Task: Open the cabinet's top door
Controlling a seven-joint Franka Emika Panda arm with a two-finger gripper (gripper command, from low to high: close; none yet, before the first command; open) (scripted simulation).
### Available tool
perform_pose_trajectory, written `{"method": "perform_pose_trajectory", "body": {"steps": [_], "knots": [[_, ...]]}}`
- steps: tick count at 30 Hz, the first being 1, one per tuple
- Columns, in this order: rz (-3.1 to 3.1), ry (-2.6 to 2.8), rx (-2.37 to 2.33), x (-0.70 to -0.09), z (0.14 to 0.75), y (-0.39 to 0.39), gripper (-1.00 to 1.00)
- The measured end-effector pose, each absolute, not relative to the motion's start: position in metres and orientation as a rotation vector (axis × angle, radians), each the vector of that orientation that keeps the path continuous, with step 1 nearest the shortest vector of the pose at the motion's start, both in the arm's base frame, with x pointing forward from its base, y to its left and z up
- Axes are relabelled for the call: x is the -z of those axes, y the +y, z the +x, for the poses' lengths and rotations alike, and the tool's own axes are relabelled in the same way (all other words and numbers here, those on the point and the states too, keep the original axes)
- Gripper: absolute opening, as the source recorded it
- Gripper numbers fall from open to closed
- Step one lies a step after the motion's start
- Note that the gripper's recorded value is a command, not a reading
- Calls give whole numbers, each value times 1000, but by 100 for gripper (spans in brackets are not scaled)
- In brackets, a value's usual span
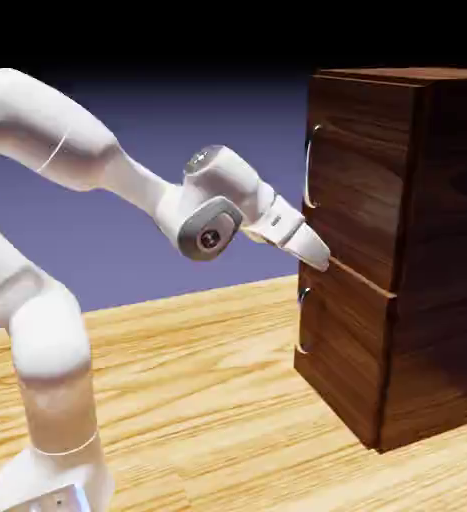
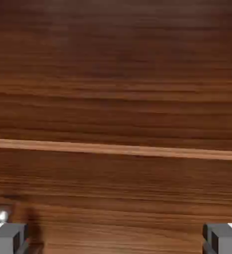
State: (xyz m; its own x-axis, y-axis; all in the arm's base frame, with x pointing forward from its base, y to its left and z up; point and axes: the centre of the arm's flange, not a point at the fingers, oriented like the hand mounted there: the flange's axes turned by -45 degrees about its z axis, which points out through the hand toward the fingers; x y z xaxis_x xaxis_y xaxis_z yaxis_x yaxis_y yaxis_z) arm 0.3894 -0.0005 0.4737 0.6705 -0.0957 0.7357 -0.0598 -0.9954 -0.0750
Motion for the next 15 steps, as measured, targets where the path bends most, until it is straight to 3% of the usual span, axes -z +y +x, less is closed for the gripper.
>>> {"method": "perform_pose_trajectory", "body": {"steps": [15], "knots": [[-2175,1048,1244,-543,375,-14,0]]}}
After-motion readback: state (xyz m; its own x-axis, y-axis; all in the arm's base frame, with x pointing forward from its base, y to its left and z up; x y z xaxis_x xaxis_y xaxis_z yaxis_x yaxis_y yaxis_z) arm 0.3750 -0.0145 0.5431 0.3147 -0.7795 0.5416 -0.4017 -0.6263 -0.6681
